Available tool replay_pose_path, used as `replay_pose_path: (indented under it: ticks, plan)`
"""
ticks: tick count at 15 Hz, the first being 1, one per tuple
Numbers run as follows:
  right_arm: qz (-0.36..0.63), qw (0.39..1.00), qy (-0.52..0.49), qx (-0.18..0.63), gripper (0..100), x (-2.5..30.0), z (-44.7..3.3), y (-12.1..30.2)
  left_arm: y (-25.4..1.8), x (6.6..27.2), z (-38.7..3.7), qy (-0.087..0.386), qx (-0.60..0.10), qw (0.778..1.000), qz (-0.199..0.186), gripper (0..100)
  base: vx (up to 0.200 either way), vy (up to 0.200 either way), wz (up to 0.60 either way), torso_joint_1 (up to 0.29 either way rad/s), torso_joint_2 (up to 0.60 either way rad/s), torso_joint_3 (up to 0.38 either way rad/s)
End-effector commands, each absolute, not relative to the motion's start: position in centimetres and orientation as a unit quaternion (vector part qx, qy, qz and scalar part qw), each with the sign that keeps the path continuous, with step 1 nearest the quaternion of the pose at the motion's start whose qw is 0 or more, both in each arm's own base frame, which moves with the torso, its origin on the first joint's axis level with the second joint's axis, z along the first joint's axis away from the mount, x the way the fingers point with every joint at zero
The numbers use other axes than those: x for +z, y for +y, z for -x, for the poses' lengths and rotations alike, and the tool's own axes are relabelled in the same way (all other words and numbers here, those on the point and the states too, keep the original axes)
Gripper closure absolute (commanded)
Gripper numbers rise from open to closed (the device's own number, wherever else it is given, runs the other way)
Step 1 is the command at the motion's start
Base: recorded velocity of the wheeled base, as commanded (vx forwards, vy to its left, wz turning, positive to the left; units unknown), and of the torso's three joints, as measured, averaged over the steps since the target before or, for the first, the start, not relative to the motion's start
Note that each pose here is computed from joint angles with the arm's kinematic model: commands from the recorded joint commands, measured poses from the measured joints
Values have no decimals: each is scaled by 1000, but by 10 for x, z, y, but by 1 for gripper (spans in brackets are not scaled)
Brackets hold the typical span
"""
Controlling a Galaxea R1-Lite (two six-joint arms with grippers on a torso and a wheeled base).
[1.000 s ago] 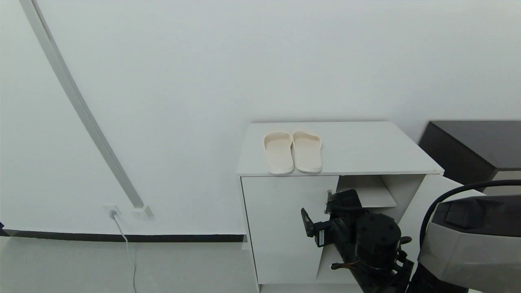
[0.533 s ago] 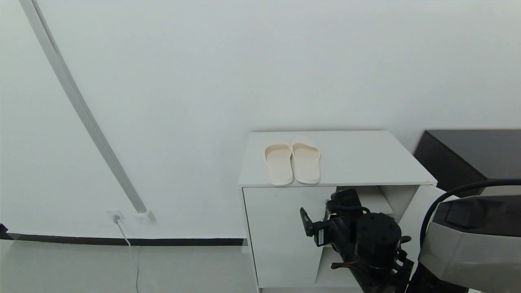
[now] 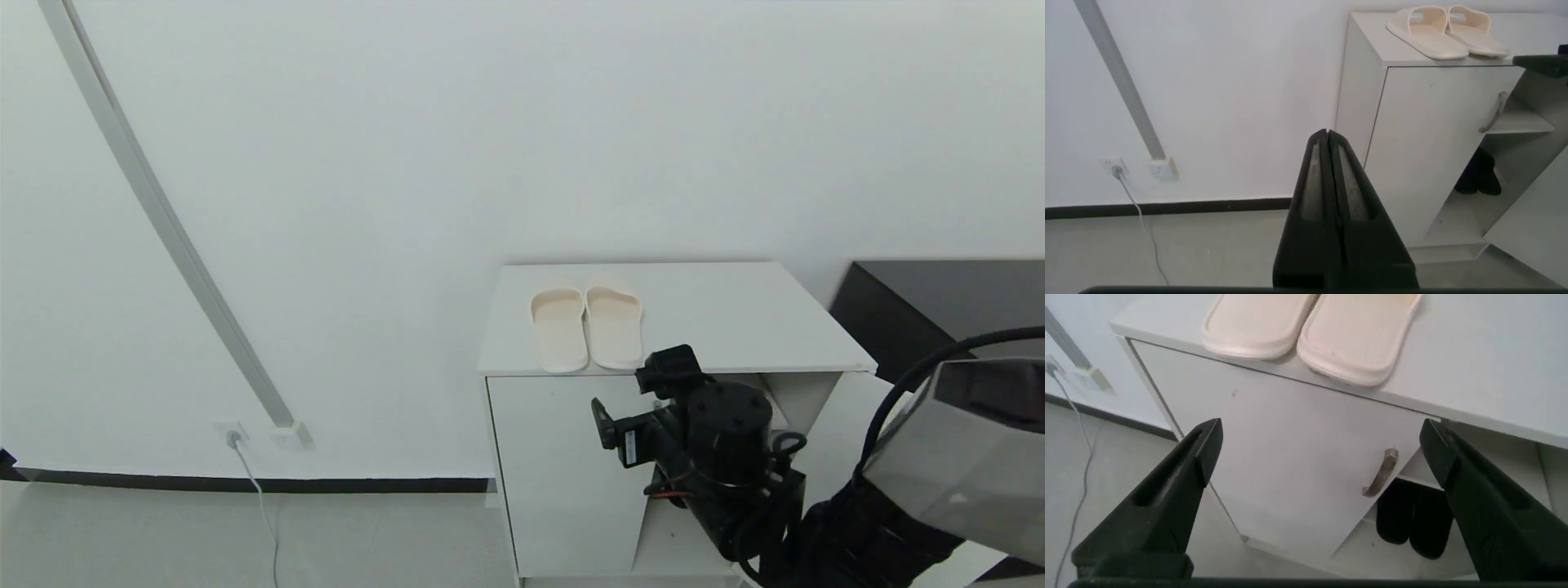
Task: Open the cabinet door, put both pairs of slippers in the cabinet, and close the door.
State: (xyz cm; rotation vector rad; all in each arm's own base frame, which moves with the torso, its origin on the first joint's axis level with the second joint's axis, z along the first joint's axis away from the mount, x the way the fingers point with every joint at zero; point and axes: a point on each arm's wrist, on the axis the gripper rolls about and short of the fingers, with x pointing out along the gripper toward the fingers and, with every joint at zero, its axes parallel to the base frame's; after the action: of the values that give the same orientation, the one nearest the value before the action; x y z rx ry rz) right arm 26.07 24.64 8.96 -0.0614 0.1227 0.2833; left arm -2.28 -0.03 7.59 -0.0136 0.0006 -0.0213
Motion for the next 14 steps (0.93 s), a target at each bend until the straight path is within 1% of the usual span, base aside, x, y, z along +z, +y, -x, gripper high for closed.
replay_pose_path:
  ticks: [1,3,5,7,11,14]
  plan:
    - [-17,989,34,142,0,148,-263,250,0,76,23,-1,-11,1000,7,100,0,0,0,0,0,0]
    - [-36,987,67,138,0,174,-263,256,0,76,23,0,-11,1000,7,100,0,0,0,0,0,0]
    - [-56,988,90,109,0,196,-264,269,0,76,23,1,-11,1000,7,100,0,0,0,0,0,0]
    - [-55,988,92,111,0,198,-263,275,0,76,23,0,-11,1000,7,100,0,0,0,0,0,0]
    - [-48,988,99,111,0,191,-262,278,0,76,23,0,-12,1000,7,100,0,0,0,0,0,0]
    - [-40,987,108,111,0,183,-261,277,0,76,23,0,-12,1000,7,100,200,0,0,-12,-2,2]
